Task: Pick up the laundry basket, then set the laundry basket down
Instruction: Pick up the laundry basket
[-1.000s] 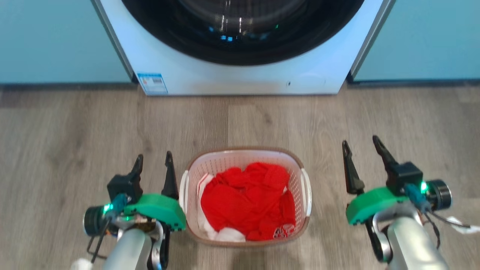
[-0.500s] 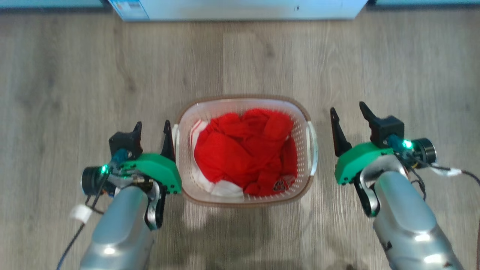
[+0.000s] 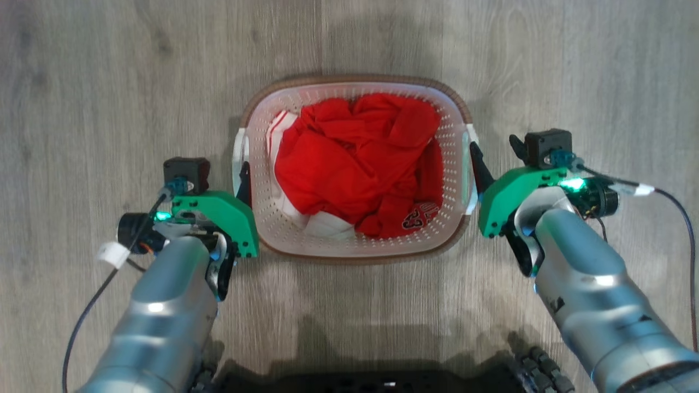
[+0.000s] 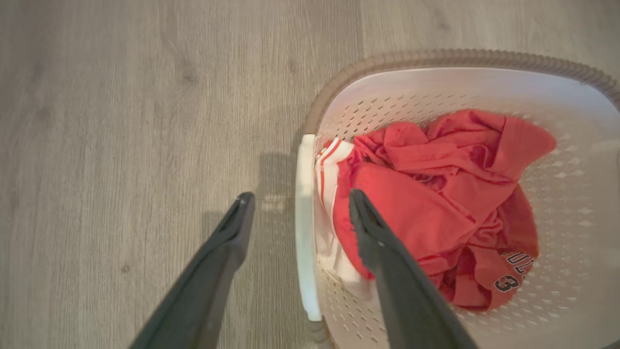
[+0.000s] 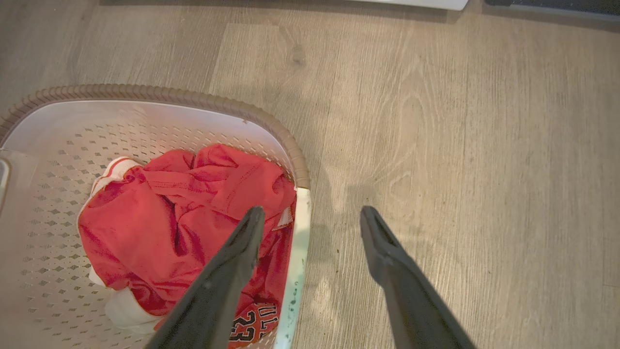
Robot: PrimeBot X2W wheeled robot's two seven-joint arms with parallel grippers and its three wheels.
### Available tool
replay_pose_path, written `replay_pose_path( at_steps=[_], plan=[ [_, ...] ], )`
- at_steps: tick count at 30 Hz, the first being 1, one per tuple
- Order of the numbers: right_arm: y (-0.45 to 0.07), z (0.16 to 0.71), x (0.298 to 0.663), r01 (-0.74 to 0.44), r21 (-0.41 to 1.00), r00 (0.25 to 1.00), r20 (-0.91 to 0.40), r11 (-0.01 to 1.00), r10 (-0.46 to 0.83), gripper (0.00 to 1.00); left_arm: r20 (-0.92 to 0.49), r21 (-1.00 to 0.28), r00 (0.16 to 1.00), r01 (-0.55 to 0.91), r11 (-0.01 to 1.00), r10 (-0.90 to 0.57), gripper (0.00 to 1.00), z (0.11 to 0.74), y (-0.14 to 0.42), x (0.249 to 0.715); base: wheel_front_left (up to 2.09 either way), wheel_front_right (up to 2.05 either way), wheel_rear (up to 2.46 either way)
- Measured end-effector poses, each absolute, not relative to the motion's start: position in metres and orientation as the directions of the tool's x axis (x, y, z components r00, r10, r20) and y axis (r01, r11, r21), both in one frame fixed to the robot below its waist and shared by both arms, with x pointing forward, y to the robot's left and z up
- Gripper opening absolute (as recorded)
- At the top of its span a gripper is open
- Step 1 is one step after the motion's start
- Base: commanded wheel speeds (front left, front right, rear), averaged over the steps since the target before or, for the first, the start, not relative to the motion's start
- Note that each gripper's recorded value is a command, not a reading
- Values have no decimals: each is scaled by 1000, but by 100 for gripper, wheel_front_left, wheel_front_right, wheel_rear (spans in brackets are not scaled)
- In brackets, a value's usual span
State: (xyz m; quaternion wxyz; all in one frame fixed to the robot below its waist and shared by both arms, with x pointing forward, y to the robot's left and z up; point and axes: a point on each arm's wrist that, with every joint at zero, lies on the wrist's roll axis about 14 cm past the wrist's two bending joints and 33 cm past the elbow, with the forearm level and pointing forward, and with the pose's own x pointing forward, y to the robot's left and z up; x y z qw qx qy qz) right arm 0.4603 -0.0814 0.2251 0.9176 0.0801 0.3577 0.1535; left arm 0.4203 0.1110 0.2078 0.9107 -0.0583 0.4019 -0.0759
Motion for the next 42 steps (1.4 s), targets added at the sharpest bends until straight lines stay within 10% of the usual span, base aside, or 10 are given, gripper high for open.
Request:
replay_pose_path(
  at_steps=[22, 42],
  plan=[
    [-67, 149, 442, -172, 330, 451, -811, 928, 372, 100, -861, -209, 430, 191, 959, -272, 100, 143, 102, 407, 0, 0, 0],
    [-64, 126, 433, -166, 343, 382, -842, 925, 381, 100, -910, -256, 283, 191, 948, -303, 100, 120, 94, 394, 0, 0, 0]
  ],
)
